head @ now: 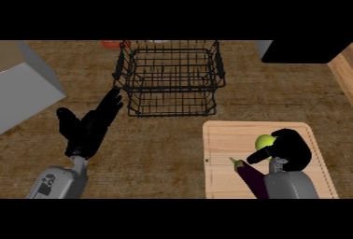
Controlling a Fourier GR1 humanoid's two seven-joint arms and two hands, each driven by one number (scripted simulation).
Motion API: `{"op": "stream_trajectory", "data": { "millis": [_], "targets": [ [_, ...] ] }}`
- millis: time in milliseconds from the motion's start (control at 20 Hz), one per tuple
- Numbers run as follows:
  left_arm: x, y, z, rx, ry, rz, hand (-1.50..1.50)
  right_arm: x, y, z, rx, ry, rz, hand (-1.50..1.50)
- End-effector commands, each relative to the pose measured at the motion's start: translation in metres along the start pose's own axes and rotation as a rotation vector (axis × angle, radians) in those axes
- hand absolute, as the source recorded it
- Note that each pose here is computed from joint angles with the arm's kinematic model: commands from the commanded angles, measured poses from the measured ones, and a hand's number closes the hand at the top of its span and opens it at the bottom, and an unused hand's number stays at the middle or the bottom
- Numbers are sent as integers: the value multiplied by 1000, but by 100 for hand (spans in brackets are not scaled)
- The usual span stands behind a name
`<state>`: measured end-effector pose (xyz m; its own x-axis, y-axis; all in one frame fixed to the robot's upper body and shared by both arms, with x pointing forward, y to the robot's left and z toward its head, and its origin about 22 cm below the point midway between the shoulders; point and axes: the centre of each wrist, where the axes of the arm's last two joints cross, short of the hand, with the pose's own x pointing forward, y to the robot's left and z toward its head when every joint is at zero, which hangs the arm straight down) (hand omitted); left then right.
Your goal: Pick the pear from the cutting board and place it in the tiered basket
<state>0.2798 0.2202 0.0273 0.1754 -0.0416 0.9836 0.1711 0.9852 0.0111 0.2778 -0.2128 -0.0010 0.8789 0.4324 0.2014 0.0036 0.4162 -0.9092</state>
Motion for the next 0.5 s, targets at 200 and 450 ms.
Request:
{"op": "stream_trajectory", "data": {
  "millis": [200,450],
  "targets": [
    [3,18,7,9,-7,-1,0,5,32,0,-39,62,54,150],
    [7,16,-12,6,6,1,0,1,30,31,-53,-85,27,150]
  ]
}}
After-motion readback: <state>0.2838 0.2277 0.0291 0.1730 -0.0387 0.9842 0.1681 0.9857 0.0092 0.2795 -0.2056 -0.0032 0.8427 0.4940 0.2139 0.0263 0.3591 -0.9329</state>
